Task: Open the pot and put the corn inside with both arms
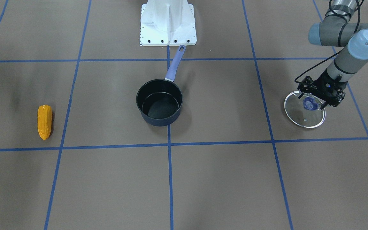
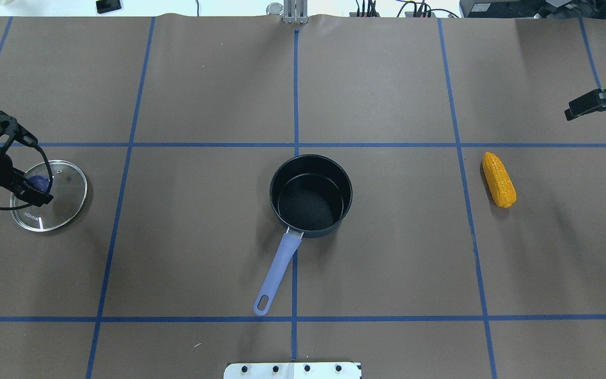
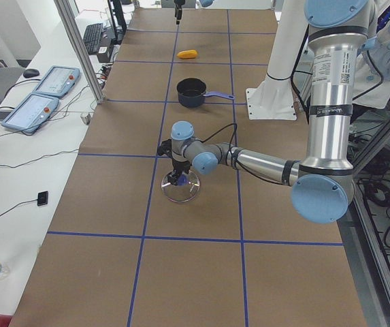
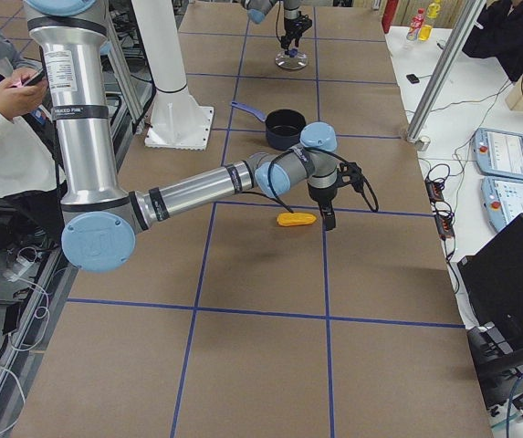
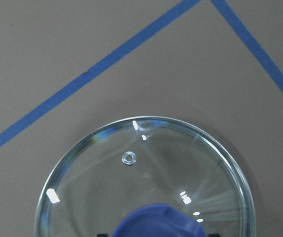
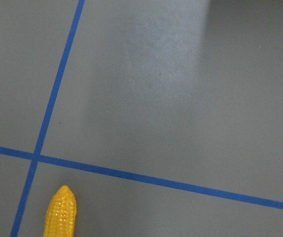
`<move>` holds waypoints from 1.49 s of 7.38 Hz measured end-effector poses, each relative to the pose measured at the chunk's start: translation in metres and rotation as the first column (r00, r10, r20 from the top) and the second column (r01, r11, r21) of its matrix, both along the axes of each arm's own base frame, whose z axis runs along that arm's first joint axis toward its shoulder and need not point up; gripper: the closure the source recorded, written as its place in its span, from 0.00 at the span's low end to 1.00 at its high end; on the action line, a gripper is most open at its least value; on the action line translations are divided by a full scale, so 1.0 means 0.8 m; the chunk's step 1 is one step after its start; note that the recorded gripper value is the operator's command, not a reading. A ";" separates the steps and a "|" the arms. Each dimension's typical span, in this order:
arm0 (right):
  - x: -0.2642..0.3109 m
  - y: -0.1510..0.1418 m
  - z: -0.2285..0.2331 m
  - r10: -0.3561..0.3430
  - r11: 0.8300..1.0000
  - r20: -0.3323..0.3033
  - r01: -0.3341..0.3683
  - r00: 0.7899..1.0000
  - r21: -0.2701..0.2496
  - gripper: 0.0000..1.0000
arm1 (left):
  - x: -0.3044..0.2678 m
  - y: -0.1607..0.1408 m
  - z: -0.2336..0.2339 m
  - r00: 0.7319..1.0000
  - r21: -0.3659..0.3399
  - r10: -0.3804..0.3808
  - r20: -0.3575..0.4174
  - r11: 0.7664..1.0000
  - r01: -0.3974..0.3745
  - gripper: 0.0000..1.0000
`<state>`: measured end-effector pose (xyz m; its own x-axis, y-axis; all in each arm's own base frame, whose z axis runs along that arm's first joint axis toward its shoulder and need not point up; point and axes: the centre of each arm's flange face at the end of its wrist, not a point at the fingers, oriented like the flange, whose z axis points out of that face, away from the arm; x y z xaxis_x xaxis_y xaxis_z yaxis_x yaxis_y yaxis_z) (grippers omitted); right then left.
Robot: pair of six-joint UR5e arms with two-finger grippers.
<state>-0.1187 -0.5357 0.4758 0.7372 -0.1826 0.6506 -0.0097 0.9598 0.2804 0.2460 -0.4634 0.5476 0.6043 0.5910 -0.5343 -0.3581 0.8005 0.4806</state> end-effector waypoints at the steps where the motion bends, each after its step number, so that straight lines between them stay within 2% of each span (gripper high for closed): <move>1: 0.000 0.000 0.000 -0.001 1.000 0.001 0.001 1.000 0.000 0.00 | 0.001 -0.001 0.003 1.000 0.009 -0.001 -0.008 1.000 0.001 0.02; 3: -0.001 0.000 0.000 0.001 1.000 0.002 -0.001 1.000 -0.003 0.00 | -0.009 -0.007 -0.004 1.000 0.022 -0.013 -0.029 1.000 0.014 0.01; 4: -0.002 0.000 0.000 0.008 1.000 0.005 -0.008 1.000 -0.012 0.00 | -0.038 -0.018 -0.009 0.998 0.009 -0.042 -0.049 0.999 0.042 0.01; 6: -0.012 0.004 -0.003 0.029 0.999 0.024 -0.028 0.999 -0.038 0.00 | -0.142 -0.047 -0.010 0.988 -0.042 -0.120 -0.101 0.992 0.116 0.01; 7: -0.022 0.007 -0.004 0.035 0.999 0.040 -0.033 0.999 -0.038 0.00 | -0.193 -0.056 -0.005 0.982 -0.054 -0.157 -0.102 0.987 0.152 0.01; 8: -0.030 0.011 -0.005 0.040 0.999 0.059 -0.038 0.997 -0.033 0.00 | -0.248 -0.059 0.007 0.977 -0.104 -0.188 -0.095 0.978 0.178 0.01; 10: -0.052 0.019 -0.005 0.025 0.999 0.071 -0.023 0.997 -0.033 0.00 | -0.350 -0.048 0.060 0.959 -0.286 -0.276 -0.063 0.926 0.247 0.01; 11: -0.066 0.024 -0.002 0.013 0.999 0.069 -0.011 0.998 -0.038 0.00 | -0.379 -0.039 0.088 0.957 -0.320 -0.287 -0.052 0.912 0.256 0.01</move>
<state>-0.1715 -0.5164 0.4739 0.6922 -0.1484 0.7063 -0.0392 0.9694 0.2421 -0.0575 -0.4945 0.6179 0.6554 0.2094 -0.7257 -0.0704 0.9736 0.2173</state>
